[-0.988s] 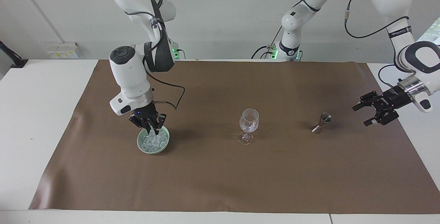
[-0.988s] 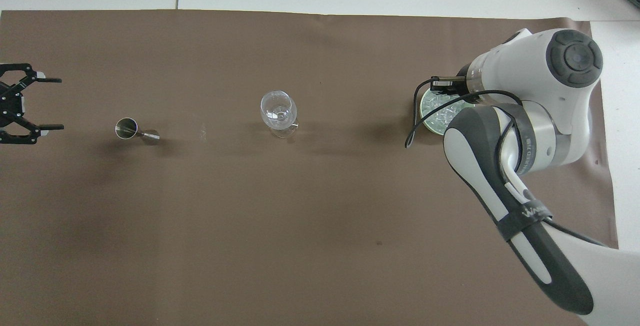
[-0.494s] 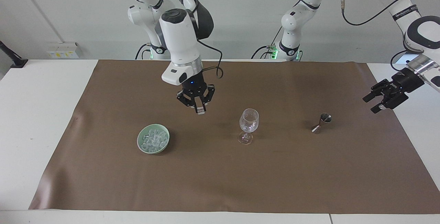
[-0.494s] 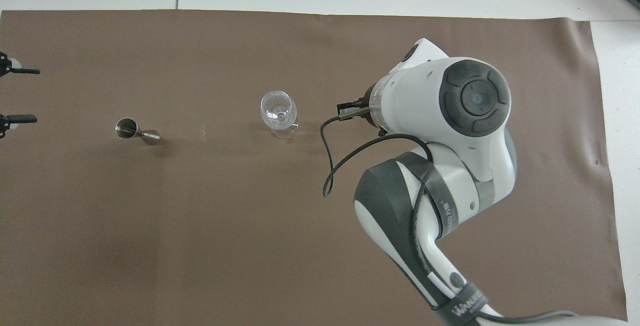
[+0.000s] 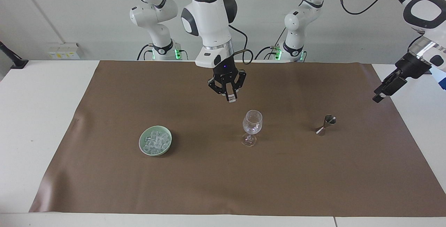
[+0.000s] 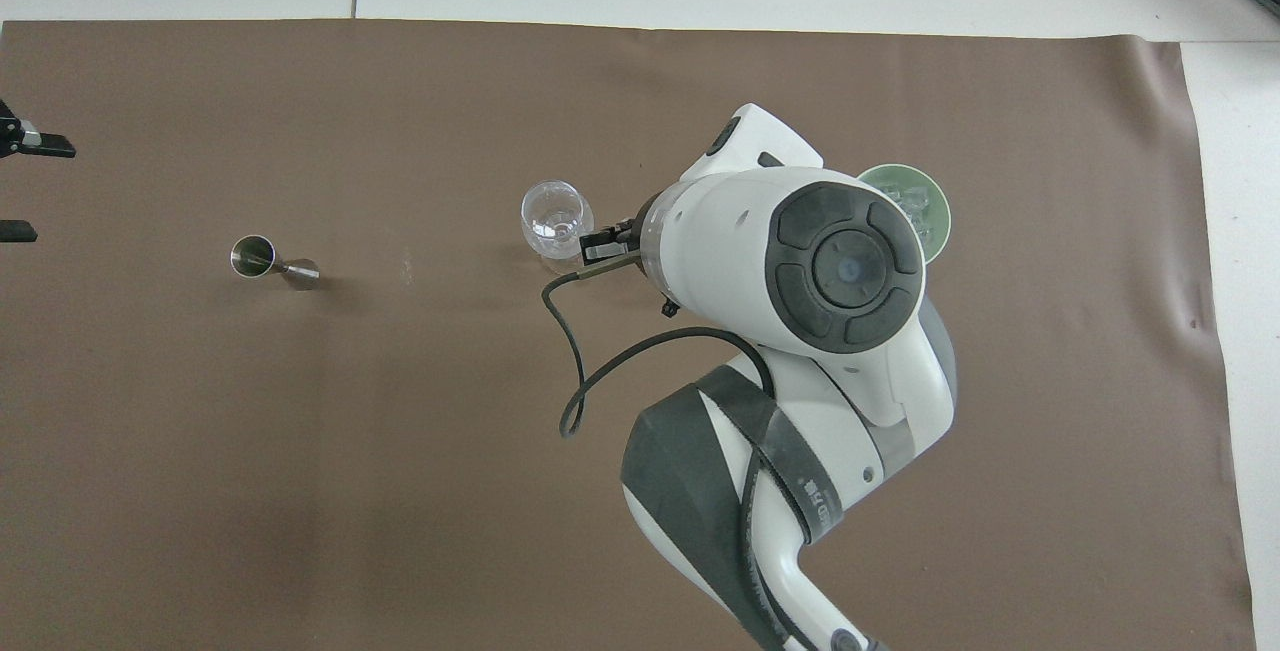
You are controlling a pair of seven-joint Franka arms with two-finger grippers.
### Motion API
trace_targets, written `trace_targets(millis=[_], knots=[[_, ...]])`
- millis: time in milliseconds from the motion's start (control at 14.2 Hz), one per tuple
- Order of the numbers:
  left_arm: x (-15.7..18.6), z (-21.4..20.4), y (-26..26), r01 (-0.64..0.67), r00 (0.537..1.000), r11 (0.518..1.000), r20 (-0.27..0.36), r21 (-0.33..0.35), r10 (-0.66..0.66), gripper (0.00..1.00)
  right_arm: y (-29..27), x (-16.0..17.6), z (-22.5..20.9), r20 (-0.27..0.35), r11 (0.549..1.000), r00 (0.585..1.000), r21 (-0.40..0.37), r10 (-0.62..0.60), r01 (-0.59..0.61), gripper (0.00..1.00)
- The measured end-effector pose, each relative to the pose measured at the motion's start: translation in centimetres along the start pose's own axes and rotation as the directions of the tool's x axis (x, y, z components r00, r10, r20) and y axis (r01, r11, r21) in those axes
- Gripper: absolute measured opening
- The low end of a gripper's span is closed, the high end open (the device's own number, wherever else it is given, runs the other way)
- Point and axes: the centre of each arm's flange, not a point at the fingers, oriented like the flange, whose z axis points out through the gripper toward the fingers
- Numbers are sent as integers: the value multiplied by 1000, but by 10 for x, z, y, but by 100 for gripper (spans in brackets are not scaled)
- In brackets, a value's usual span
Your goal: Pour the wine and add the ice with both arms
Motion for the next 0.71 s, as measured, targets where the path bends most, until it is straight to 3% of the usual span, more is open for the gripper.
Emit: trace_targets(millis=[353, 706], knots=[[-30, -5, 29, -203, 976, 966, -49, 160, 213, 100, -32, -4, -7, -49, 998, 998, 51, -27, 29, 26], [-42, -3, 38, -335, 937, 910, -17, 245, 350, 100, -40, 14, -14, -81, 996, 997, 89, -3, 11, 26]])
